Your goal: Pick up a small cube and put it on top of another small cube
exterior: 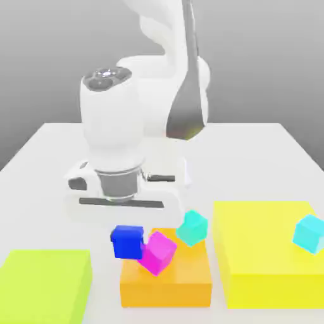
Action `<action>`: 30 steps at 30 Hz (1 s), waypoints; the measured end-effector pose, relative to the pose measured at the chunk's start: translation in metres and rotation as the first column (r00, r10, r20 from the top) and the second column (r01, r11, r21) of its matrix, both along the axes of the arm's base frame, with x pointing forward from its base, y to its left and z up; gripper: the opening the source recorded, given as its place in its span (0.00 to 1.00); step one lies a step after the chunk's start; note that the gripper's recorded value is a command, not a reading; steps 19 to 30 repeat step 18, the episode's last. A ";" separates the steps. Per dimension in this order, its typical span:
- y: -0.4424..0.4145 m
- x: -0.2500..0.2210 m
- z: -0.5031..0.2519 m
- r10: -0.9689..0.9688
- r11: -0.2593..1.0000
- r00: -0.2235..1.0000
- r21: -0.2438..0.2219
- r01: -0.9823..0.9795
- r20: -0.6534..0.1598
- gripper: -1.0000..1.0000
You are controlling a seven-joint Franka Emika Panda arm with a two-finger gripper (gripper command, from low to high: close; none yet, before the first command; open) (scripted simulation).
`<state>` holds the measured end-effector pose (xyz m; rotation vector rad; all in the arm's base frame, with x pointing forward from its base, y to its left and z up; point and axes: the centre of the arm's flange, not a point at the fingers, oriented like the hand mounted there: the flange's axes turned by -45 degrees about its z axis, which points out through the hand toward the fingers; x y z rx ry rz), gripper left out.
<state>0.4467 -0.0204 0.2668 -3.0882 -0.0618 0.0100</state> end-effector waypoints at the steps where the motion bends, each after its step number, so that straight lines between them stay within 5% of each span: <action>1: 0.019 0.003 0.004 0.066 0.998 0.998 -0.001 -0.066 0.002 0.00; 5: 0.151 -0.006 0.026 0.453 0.892 0.892 -0.009 -0.453 0.009 0.00; 9: 0.282 -0.049 0.057 0.795 0.606 0.606 -0.034 -0.794 0.012 0.00; 14: 0.317 -0.065 0.018 0.875 0.484 0.485 -0.050 -0.873 0.007 0.00; 15: 0.315 -0.064 0.010 0.873 0.487 0.487 -0.050 -0.872 0.007 1.00; 30: 0.315 -0.064 0.010 0.873 0.487 0.487 -0.050 -0.872 0.007 1.00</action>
